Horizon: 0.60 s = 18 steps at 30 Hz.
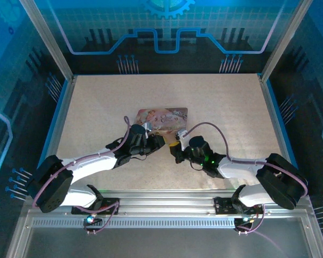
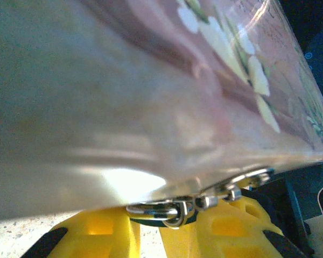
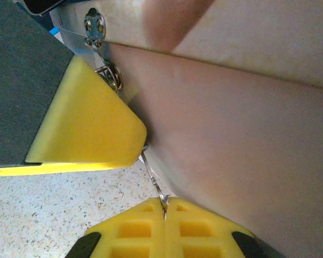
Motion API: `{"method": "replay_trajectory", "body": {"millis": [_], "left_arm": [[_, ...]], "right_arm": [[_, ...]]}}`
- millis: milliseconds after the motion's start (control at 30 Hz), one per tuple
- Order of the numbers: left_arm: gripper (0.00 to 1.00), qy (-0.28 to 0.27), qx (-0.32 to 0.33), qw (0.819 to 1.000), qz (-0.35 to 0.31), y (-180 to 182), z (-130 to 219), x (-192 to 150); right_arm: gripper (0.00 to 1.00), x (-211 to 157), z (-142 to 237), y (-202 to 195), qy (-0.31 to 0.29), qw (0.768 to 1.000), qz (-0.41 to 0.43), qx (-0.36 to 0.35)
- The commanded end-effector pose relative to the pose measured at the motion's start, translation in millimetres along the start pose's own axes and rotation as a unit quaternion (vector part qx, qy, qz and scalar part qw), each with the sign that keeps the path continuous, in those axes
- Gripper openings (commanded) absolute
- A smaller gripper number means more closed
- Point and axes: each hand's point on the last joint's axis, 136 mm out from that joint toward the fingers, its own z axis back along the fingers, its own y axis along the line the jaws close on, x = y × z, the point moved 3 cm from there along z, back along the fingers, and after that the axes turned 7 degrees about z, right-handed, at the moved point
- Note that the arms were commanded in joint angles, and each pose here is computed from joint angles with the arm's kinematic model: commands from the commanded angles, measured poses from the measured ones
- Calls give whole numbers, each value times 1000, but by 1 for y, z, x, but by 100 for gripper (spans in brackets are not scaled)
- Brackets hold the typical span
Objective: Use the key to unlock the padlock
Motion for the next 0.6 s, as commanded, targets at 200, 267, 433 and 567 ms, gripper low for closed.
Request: {"method": "replay_trajectory", "body": {"millis": [200,267,433,567], "left_arm": [[21,12,-43,999,11,-21,0,-3],[21,12,-43,999,11,-21,0,-2],[21,10,-40,999,12,-20,0,-2],[21,8,-39,999,14,-21,-1,-1]], "right_arm": [[4,6,7,-5,-30,999,-14,-4],[5,5,7,-4,-29,999,-14,0],[5,2,7,-3,-25,1000,-15,4],[5,-3,7,-1,-20,1000,-15,7]]}}
